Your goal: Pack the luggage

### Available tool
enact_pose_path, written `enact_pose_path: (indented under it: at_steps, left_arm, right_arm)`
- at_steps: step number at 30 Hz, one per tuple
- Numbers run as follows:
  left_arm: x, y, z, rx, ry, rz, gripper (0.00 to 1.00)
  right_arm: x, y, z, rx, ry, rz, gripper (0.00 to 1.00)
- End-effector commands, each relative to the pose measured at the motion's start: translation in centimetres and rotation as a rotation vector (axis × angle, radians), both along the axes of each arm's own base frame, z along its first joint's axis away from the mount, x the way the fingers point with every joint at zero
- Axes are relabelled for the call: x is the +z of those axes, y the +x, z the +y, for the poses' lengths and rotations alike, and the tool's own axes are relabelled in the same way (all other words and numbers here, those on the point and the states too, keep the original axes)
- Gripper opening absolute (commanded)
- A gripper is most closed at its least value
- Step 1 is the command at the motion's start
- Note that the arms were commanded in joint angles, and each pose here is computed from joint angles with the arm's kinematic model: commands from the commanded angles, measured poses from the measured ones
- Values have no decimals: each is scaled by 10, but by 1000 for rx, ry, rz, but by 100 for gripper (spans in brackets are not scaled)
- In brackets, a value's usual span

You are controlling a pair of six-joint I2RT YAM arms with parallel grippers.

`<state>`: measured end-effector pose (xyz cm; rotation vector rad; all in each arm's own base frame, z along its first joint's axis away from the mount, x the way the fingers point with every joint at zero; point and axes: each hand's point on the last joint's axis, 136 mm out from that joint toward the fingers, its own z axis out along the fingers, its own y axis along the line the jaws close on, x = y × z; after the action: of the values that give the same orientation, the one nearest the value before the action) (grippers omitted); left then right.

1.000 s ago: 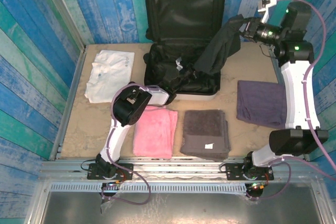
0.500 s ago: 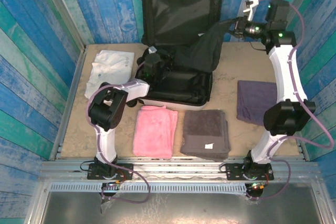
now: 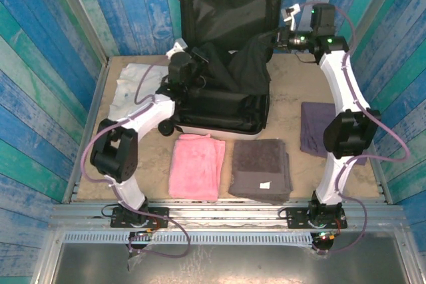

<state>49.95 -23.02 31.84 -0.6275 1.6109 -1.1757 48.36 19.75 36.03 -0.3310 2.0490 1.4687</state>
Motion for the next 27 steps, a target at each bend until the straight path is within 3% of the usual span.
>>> enact_pose_path:
  at_steps: [1,10,27]
  left_arm:
    - [40,-28,25,56,122,-95,0]
    - [2,-44,47,117,277,-95,0]
    - [-77,-46,53,47,460,1,0]
  right_arm:
    - [-3,2,13,31,-14,-44,0]
    - [-56,15,29,42,-64,47,0]
    - [-125,18,25,27,-207,151,0]
